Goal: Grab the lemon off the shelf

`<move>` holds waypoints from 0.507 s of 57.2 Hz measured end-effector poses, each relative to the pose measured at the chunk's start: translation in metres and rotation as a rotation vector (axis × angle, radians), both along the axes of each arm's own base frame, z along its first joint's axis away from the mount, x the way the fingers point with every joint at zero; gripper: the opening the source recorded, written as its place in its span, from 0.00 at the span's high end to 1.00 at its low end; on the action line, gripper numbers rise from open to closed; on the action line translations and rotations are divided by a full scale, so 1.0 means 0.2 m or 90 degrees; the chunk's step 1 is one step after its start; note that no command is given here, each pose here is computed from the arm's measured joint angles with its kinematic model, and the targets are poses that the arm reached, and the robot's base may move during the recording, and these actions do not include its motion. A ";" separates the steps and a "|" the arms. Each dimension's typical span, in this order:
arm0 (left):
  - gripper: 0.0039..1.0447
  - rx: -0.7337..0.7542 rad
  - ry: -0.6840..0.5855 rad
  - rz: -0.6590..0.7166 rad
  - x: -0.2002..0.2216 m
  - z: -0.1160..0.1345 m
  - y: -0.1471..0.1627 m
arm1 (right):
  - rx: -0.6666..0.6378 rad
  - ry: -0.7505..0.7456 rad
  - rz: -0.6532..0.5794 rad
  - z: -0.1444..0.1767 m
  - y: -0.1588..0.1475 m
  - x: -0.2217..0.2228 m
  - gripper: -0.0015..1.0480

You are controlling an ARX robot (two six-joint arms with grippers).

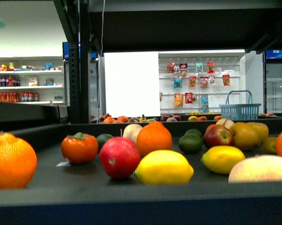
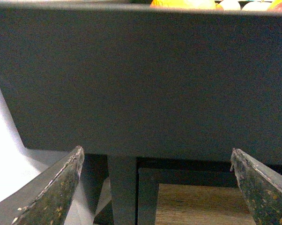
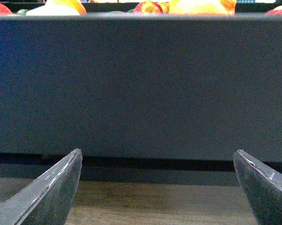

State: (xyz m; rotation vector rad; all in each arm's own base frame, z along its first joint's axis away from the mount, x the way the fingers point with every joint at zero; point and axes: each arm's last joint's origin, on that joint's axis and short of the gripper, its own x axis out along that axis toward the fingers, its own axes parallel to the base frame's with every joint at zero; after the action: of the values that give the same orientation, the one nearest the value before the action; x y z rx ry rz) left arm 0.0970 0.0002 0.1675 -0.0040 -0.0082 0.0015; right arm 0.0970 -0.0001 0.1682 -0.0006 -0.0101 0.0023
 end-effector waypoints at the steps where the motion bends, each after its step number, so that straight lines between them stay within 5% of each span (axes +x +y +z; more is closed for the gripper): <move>1: 0.08 0.000 0.000 0.000 0.00 0.00 0.00 | 0.000 0.000 0.000 0.00 0.00 0.00 0.07; 29: 0.08 0.000 0.000 0.000 0.00 0.00 0.00 | 0.000 0.000 -0.001 0.00 0.00 0.00 0.07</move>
State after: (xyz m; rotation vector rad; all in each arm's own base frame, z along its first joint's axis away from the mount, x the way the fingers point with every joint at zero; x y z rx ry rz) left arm 0.0970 0.0002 0.1675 -0.0040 -0.0082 0.0019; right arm 0.0970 -0.0001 0.1682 -0.0002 -0.0101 0.0011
